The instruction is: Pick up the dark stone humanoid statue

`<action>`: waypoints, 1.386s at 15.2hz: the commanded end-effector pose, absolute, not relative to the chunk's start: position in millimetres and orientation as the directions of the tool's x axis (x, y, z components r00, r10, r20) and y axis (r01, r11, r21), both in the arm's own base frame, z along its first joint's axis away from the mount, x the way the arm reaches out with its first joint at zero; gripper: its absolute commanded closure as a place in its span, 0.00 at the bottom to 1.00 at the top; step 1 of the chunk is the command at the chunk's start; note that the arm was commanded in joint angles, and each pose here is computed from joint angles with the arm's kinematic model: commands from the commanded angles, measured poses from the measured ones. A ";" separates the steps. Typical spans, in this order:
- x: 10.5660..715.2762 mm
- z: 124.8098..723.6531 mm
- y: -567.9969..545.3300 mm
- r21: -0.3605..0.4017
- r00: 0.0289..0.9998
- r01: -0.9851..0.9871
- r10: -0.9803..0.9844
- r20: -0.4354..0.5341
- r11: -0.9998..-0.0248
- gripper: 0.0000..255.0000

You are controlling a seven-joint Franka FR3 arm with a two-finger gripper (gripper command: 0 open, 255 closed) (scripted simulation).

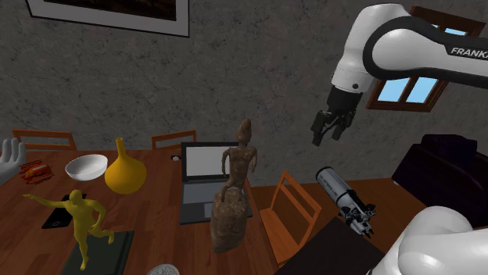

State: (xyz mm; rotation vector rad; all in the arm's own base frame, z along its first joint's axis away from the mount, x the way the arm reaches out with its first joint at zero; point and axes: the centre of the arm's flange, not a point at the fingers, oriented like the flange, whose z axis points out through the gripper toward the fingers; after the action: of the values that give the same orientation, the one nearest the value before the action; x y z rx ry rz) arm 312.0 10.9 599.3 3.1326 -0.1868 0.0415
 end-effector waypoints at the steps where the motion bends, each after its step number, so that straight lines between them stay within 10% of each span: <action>1: 312.0 599.3 10.9 0.002 0.993 -0.119 -0.119 0.027 -0.993 0.00; 11: 438.4 587.9 92.1 0.073 0.929 0.365 0.358 -0.098 -0.928 0.00; 21: 509.7 555.3 220.7 0.077 0.636 0.766 0.734 -0.239 -0.639 0.00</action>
State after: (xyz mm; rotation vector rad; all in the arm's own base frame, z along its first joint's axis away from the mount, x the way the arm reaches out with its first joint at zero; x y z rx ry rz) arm 503.7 206.9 561.9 2.7239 1.1722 -0.2620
